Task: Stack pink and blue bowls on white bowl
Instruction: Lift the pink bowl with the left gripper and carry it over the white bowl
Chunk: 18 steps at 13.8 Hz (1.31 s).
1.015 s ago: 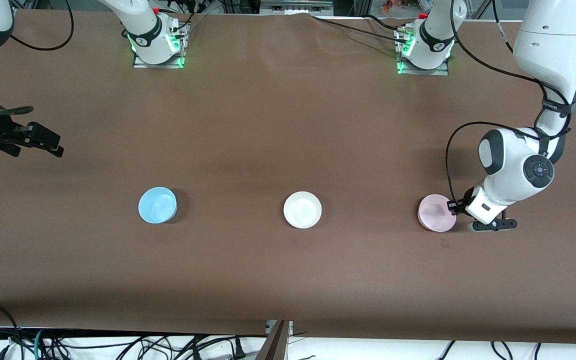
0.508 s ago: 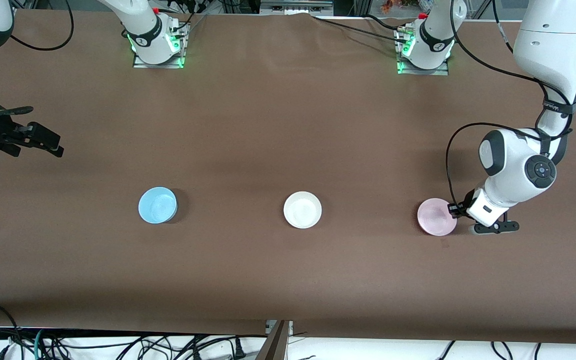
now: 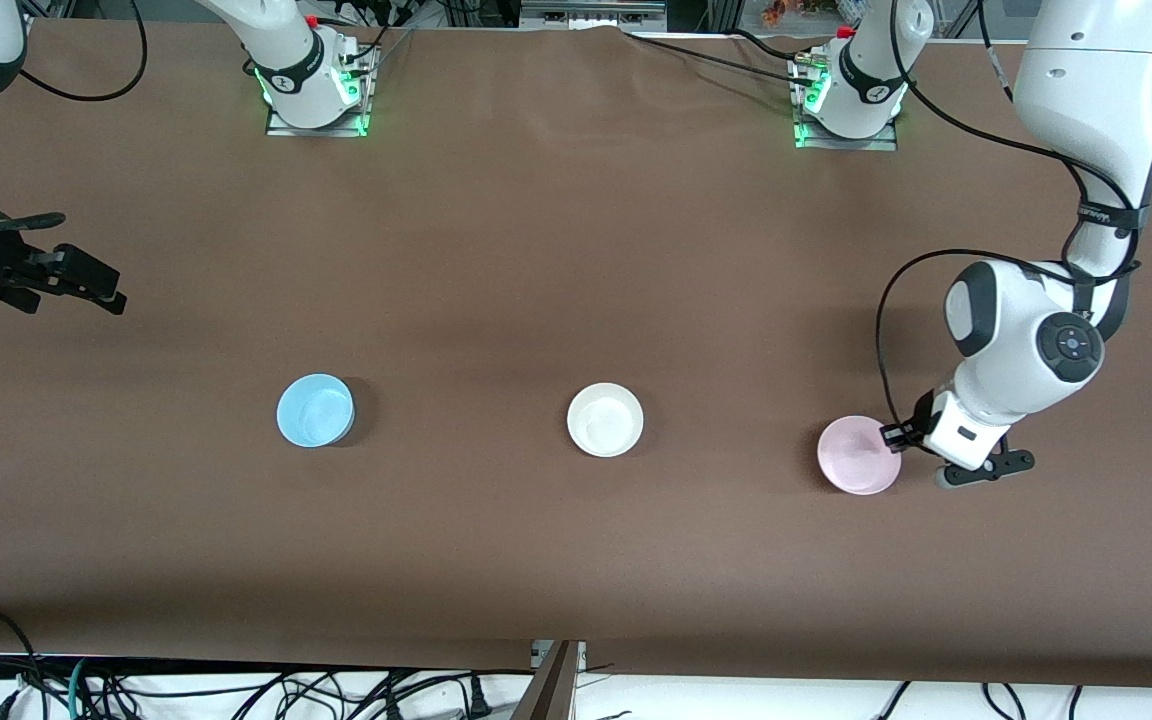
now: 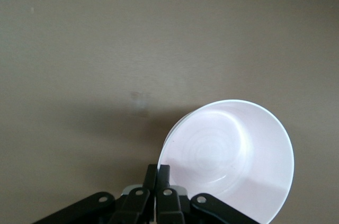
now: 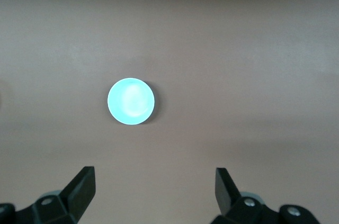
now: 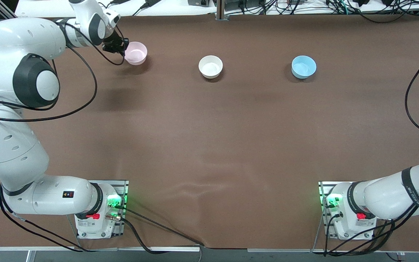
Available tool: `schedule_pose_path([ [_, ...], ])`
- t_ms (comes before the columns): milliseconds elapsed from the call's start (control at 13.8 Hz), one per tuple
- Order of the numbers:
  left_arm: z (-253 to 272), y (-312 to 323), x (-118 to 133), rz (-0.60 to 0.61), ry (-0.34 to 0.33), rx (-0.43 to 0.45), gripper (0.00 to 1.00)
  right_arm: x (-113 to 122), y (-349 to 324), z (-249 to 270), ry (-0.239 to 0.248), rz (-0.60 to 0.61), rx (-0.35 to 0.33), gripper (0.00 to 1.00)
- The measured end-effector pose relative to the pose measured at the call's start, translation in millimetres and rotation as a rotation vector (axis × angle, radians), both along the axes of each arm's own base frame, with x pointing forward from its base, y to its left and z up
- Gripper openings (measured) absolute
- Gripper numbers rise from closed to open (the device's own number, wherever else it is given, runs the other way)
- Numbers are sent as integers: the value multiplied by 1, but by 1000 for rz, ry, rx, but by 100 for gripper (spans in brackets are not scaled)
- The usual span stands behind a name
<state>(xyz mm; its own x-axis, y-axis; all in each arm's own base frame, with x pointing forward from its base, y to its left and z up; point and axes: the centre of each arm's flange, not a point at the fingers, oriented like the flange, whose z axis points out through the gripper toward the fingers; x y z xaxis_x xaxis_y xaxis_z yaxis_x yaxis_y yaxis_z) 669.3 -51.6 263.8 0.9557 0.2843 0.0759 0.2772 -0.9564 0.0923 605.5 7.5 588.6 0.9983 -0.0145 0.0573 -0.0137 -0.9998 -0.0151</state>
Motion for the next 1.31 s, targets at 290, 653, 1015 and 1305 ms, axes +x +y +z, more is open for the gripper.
schedule_pose_path([
  [290, 10, -80, -4, 103, 4, -27, 3, 0, 0, 0, 0, -1, 0, 100],
  [653, 31, -188, -22, 219, -11, -74, 3, 0, -1, 0, 0, -1, 0, 100],
  [1015, 46, -252, -40, 320, -13, -112, 3, 0, -1, 0, 0, -1, 0, 100],
  [1305, 37, -287, -58, 358, 9, -118, 3, 0, -1, 0, 0, -2, 0, 100],
])
